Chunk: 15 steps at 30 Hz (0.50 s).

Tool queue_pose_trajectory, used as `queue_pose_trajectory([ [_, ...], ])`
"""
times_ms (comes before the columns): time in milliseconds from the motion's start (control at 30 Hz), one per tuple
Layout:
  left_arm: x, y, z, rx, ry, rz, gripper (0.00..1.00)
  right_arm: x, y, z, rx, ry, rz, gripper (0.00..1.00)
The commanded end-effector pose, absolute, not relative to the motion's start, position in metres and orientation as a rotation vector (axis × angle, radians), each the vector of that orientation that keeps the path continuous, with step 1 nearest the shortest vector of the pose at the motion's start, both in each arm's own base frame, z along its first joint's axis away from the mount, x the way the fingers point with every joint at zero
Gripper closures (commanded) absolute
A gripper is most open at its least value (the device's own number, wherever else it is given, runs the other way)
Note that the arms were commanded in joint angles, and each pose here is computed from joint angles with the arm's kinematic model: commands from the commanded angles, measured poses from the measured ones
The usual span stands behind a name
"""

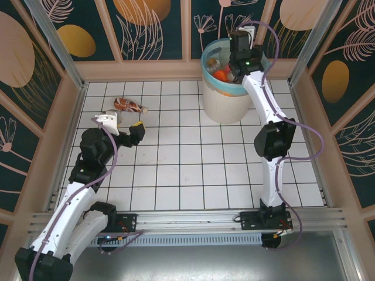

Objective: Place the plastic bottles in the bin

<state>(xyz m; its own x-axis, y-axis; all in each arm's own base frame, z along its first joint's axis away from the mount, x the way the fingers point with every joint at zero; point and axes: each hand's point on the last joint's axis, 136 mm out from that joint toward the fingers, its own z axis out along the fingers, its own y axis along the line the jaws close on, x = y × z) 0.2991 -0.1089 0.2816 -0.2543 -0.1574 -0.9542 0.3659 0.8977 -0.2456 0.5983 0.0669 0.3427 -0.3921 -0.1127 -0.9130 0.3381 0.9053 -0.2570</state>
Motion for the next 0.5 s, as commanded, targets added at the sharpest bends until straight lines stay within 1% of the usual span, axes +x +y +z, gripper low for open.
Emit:
queue_pose_trajectory([
  [0,0.301,-0.107,0.291,0.155,1.751,-0.483,0.09,0.597,0.066,0.269,0.161,2.144,-0.430,0.49],
  [167,0.303,-0.107,0.289,0.154,1.758,-0.474,0.09,0.597,0.073,0.280,0.146,2.152,-0.325,0.45],
  [300,0.303,-0.106,0.289,0.154,1.759,-0.470,0.09,0.593,0.085,0.315,0.130,2.093,-0.258,0.28],
  [400,0.303,-0.106,0.288,0.150,1.763,-0.468,0.08,0.586,0.098,0.350,0.112,2.023,-0.212,0.21],
  [467,0.303,-0.106,0.289,0.149,1.761,-0.468,0.08,0.579,0.104,0.373,0.109,1.969,-0.208,0.17],
])
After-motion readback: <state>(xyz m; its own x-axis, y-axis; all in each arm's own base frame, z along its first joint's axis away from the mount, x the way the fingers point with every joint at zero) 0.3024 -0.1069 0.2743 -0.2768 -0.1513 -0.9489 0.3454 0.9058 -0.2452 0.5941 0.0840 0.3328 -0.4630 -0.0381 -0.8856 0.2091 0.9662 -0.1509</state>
